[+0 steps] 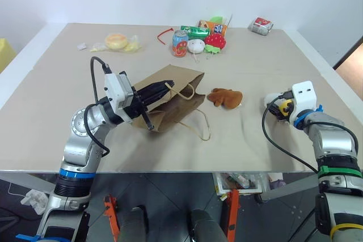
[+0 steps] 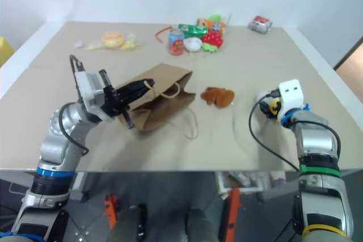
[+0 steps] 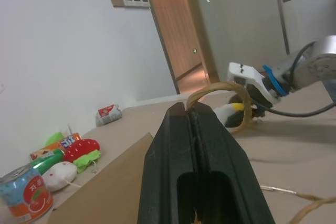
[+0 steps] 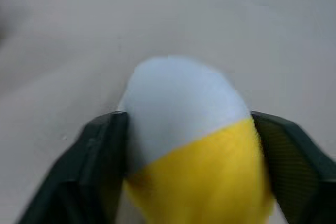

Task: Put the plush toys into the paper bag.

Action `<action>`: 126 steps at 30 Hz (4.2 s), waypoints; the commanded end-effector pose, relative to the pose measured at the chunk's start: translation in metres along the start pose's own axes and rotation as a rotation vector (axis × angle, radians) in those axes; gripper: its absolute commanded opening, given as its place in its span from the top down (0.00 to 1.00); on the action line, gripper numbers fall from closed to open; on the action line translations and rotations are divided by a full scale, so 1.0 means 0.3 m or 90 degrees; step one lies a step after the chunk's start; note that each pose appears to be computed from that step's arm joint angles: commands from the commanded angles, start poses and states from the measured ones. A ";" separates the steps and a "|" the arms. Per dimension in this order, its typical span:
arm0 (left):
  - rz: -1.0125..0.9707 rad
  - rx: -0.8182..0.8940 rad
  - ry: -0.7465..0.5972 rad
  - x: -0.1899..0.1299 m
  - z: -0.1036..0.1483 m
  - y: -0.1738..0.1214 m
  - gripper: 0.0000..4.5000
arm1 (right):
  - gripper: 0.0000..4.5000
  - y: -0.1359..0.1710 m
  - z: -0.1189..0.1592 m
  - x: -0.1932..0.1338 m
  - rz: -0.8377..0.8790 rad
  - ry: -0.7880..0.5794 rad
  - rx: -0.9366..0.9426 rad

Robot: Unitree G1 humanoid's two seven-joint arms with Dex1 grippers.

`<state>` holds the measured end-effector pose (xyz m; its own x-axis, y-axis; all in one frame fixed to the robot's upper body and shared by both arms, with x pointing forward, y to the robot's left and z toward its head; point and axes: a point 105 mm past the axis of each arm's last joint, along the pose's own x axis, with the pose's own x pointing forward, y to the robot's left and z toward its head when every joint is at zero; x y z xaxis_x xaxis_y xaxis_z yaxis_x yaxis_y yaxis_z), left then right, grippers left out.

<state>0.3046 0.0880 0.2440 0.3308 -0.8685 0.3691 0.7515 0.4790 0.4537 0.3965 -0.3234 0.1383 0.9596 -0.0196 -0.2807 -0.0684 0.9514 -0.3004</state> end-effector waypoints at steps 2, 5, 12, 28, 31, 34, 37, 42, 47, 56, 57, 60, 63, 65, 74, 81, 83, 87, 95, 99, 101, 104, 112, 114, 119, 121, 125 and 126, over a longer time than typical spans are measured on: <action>0.003 0.022 -0.026 0.003 0.048 0.014 1.00 | 0.68 0.002 0.005 -0.002 0.002 -0.002 -0.005; 0.003 0.022 -0.026 0.004 0.049 0.015 1.00 | 0.94 -0.002 0.037 -0.006 0.007 -0.023 0.003; 0.010 0.016 -0.030 0.007 0.050 0.025 1.00 | 0.99 0.020 0.299 -0.107 0.135 -0.236 0.133; 0.010 0.010 -0.042 0.019 0.057 0.042 1.00 | 0.99 0.544 0.385 -0.311 0.561 -0.290 -0.091; 0.008 0.010 -0.043 0.022 0.056 0.040 1.00 | 0.99 0.602 0.405 -0.307 0.584 -0.297 -0.105; 0.006 0.010 -0.044 0.025 0.056 0.035 1.00 | 0.99 0.659 0.405 -0.308 0.611 -0.297 -0.121; 0.004 0.010 -0.044 0.025 0.055 0.033 1.00 | 0.99 0.709 0.400 -0.298 0.624 -0.292 -0.136; 0.005 0.010 -0.045 0.026 0.054 0.034 1.00 | 0.99 0.788 0.424 -0.271 0.621 -0.304 -0.159; 0.004 0.008 -0.048 0.031 0.052 0.031 1.00 | 0.99 0.856 0.501 -0.233 0.591 -0.333 -0.143; 0.006 0.006 -0.052 0.033 0.053 0.036 1.00 | 0.99 0.928 0.526 -0.185 0.546 -0.327 -0.126; 0.006 0.005 -0.052 0.034 0.052 0.036 1.00 | 0.99 0.955 0.517 -0.192 0.555 -0.326 -0.131; 0.006 0.006 -0.054 0.038 0.053 0.036 1.00 | 0.88 0.982 0.512 -0.184 0.553 -0.318 -0.104; 0.008 0.007 -0.056 0.039 0.054 0.037 1.00 | 0.55 0.974 0.514 -0.175 0.551 -0.310 -0.062; 0.009 0.007 -0.056 0.038 0.054 0.037 1.00 | 0.42 0.962 0.513 -0.172 0.555 -0.304 -0.042; 0.010 0.005 -0.054 0.036 0.051 0.036 1.00 | 0.12 0.838 0.526 -0.218 0.604 -0.302 0.028; 0.009 0.005 -0.056 0.038 0.050 0.037 1.00 | 0.12 0.669 0.452 -0.374 0.709 -0.309 0.033; 0.009 0.005 -0.056 0.037 0.050 0.037 1.00 | 0.12 0.580 0.439 -0.324 0.627 -0.297 0.031; 0.008 0.004 -0.056 0.036 0.050 0.035 1.00 | 0.12 0.444 0.428 -0.208 0.449 -0.270 -0.029; 0.007 0.005 -0.057 0.038 0.050 0.036 1.00 | 0.12 0.415 0.359 -0.023 0.311 -0.182 -0.122; 0.010 0.007 -0.057 0.033 0.053 0.038 1.00 | 0.12 0.385 0.289 0.054 0.253 -0.103 -0.147; 0.012 0.009 -0.056 0.031 0.055 0.039 1.00 | 0.12 0.372 0.268 0.075 0.235 -0.080 -0.155; 0.015 0.011 -0.055 0.028 0.056 0.041 1.00 | 0.12 0.360 0.236 0.093 0.220 -0.052 -0.171; 0.017 0.011 -0.054 0.027 0.055 0.041 1.00 | 0.73 0.355 0.224 0.080 0.241 -0.053 -0.170; 0.017 0.010 -0.054 0.027 0.054 0.041 1.00 | 0.90 0.357 0.225 0.070 0.250 -0.057 -0.165; 0.014 0.007 -0.056 0.031 0.052 0.038 1.00 | 1.00 0.326 0.259 0.043 0.241 -0.088 -0.105; 0.012 0.005 -0.056 0.032 0.051 0.036 1.00 | 1.00 0.328 0.292 -0.004 0.287 -0.118 -0.046; 0.012 0.001 -0.056 0.030 0.051 0.037 1.00 | 1.00 0.354 0.300 -0.160 0.425 -0.162 -0.074; 0.011 0.000 -0.055 0.029 0.050 0.036 1.00 | 1.00 0.359 0.294 -0.192 0.449 -0.164 -0.089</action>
<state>0.3130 0.0871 0.2533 0.3209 -0.8474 0.4230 0.7628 0.4960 0.4150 0.3754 -0.1982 0.1760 0.7529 0.5923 -0.2869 -0.6524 0.7290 -0.2073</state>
